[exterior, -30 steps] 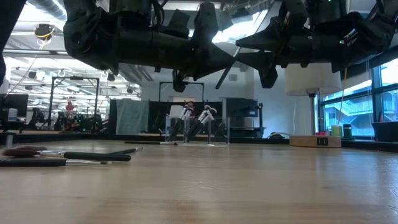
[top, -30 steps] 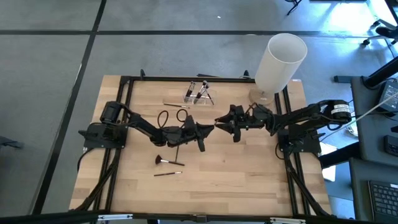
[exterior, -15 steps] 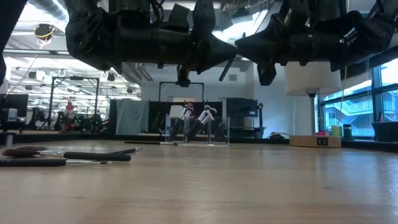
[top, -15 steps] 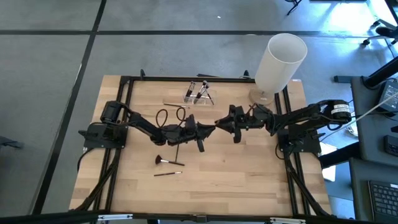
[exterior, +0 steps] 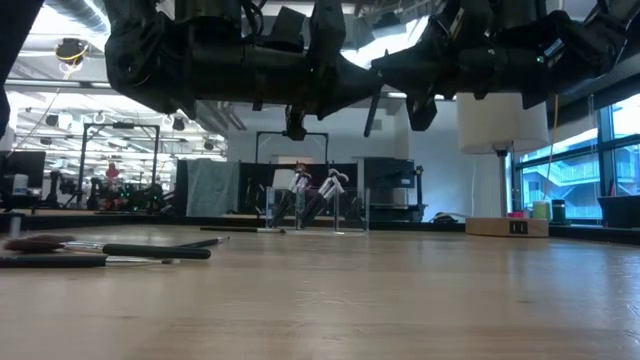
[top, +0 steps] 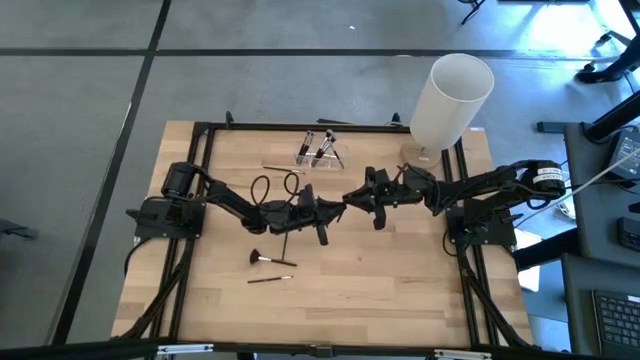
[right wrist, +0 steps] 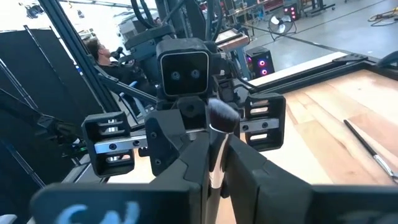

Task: Pick & Place Makeup Brushes
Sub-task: Put the eyeshadow brush into the transparent organizer

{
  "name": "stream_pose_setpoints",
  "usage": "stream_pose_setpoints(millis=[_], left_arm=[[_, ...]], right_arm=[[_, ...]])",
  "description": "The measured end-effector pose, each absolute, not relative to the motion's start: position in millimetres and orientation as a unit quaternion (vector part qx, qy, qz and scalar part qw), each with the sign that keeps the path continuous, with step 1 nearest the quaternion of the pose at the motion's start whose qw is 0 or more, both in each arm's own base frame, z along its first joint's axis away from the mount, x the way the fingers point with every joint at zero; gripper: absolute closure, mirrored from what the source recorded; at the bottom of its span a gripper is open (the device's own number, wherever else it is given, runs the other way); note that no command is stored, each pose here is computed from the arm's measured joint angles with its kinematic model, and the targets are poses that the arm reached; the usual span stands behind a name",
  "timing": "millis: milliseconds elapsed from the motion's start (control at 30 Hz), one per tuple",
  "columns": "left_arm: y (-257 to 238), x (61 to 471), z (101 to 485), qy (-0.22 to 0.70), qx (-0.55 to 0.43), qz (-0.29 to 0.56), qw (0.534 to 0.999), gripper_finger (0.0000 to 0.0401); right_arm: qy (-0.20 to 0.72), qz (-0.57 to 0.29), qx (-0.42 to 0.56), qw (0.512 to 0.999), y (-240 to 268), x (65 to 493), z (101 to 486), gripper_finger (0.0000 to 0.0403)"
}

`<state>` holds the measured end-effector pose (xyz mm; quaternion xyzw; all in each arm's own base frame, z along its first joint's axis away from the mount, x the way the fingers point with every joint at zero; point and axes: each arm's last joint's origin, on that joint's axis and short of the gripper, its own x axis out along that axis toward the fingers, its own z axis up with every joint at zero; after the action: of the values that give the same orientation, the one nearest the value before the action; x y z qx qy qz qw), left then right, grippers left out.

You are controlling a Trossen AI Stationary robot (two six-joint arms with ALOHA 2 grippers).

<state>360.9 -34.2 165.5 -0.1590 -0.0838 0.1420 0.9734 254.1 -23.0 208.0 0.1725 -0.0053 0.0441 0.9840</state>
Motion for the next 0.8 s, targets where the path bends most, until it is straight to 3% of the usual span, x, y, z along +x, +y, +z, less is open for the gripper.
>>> stream_pose_setpoints(millis=[233,500,800], left_arm=[[-33.7,360.8,164.4,-0.081,-0.164,0.153,0.971,0.0352],[-33.8,361.0,162.6,-0.071,-0.158,0.155,0.973,0.0292],[-32.2,360.6,146.8,0.004,-0.134,0.2,0.971,0.0235]], right_arm=[[0.001,0.041,0.162,0.986,-23.2,254.2,206.7,0.0358],[0.003,0.039,0.163,0.986,-23.8,254.2,206.3,0.0358],[0.022,0.027,0.15,0.988,-25.3,254.4,202.5,0.0358]])
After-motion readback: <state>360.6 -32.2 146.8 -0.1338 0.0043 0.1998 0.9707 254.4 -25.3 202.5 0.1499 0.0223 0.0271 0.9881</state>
